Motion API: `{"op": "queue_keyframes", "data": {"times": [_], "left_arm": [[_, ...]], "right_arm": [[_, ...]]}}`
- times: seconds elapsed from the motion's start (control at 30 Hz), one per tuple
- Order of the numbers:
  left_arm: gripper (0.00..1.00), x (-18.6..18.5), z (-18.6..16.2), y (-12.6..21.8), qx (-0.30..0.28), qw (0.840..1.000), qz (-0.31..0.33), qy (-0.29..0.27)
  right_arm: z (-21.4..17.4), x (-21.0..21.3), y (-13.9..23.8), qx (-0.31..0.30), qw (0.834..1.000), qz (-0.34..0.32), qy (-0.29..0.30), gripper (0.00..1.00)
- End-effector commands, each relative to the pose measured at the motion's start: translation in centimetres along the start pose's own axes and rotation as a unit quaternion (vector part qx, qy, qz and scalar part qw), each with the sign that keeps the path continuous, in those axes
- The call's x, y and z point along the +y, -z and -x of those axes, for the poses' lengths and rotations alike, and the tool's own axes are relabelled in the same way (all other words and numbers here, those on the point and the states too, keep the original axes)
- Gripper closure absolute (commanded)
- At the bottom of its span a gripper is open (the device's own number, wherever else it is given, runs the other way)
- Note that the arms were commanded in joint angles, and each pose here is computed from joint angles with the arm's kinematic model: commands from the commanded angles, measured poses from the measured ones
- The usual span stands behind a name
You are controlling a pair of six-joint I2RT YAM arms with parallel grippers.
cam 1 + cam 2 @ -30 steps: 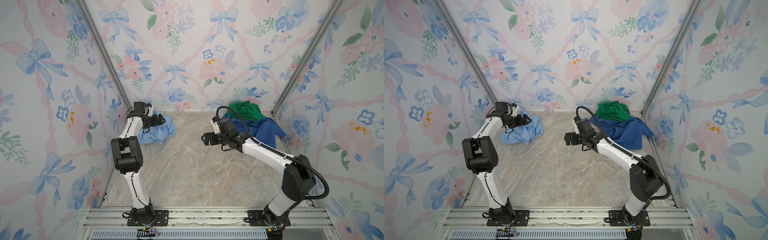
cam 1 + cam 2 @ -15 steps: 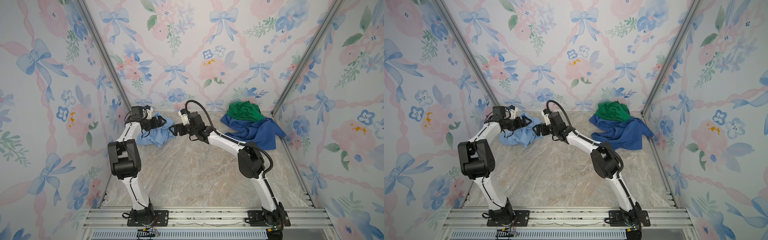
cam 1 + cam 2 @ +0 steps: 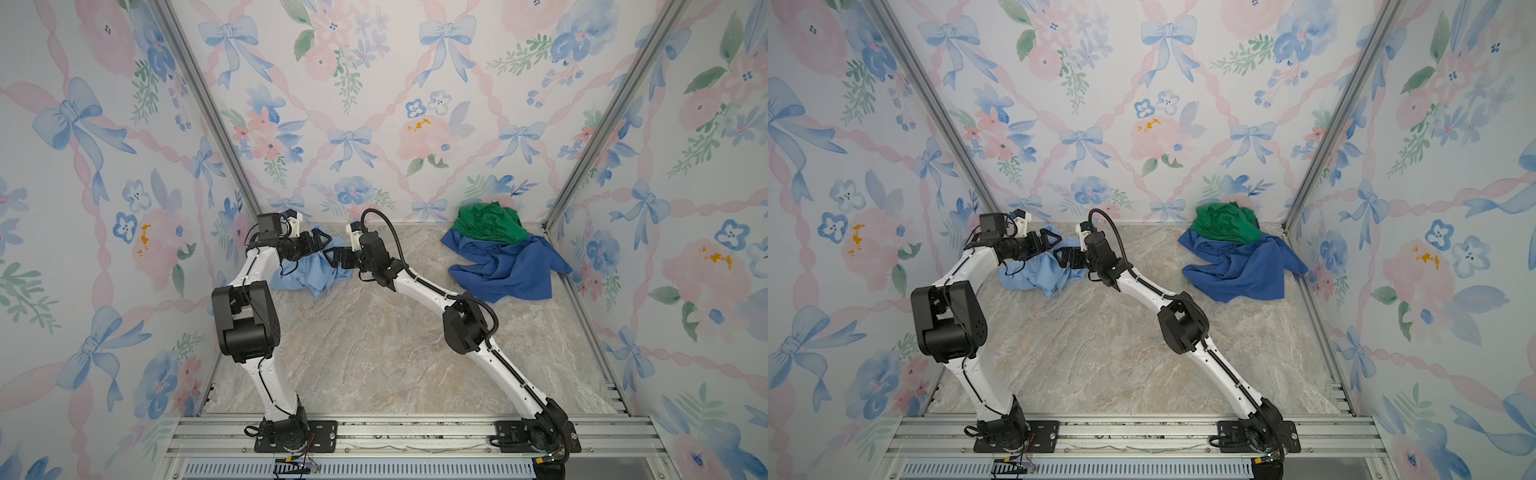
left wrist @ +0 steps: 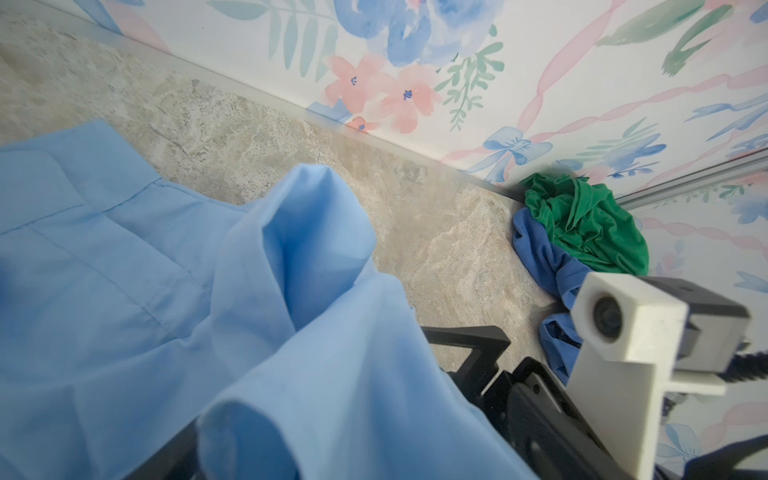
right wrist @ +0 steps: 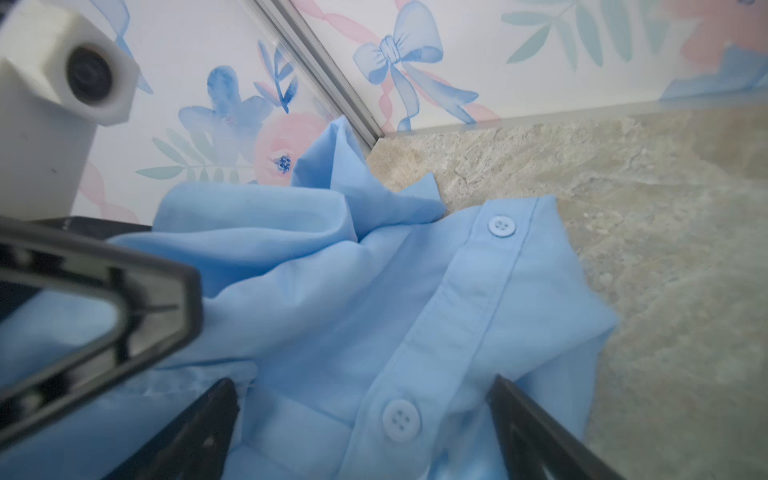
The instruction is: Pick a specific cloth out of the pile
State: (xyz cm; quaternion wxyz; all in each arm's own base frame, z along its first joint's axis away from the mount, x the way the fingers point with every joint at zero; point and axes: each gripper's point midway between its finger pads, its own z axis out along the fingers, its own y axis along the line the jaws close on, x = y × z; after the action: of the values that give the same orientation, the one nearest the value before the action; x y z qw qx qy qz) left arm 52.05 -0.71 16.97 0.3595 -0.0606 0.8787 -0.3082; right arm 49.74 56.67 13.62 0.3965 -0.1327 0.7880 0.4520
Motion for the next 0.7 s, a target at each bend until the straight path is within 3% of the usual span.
{"op": "queue_keyframes", "data": {"times": [0.0, 0.13, 0.27, 0.37, 0.4, 0.47, 0.57, 0.67], "left_arm": [[0.02, -2.0, 1.2, 1.5, -0.021, 0.999, -0.036, -0.001], [0.02, -2.5, 1.5, 1.6, -0.028, 0.998, -0.056, 0.007], [0.05, -2.3, 1.6, 1.6, -0.031, 0.998, -0.051, 0.008], [0.3, -2.2, 1.4, 1.5, -0.028, 0.998, -0.059, 0.014], [0.37, -2.3, 1.4, 1.4, -0.026, 0.997, -0.066, 0.015], [0.57, -2.3, 1.4, 1.4, -0.025, 0.997, -0.071, 0.018], [0.48, -2.3, 1.6, 1.6, -0.028, 0.997, -0.073, 0.016], [0.24, -2.4, 2.1, 2.1, -0.038, 0.996, -0.077, 0.012]], "right_arm": [[-1.1, 0.4, -0.2, 0.008, 1.0, -0.012, -0.012, 0.08], [-2.0, -0.6, -0.5, 0.017, 0.999, -0.027, -0.019, 0.18], [-1.9, -0.7, -0.7, 0.008, 0.999, -0.022, -0.028, 0.38], [-2.0, -1.0, -0.7, 0.01, 0.999, -0.03, -0.026, 0.74], [-1.9, -1.3, -0.6, 0.007, 0.999, -0.037, -0.027, 1.0], [-1.8, -1.8, -0.6, 0.002, 0.998, -0.047, -0.033, 1.0], [-1.6, -1.9, -0.5, 0.001, 0.998, -0.051, -0.037, 1.0], [-2.0, -2.2, -0.4, 0.01, 0.997, -0.069, -0.023, 1.0]]}}
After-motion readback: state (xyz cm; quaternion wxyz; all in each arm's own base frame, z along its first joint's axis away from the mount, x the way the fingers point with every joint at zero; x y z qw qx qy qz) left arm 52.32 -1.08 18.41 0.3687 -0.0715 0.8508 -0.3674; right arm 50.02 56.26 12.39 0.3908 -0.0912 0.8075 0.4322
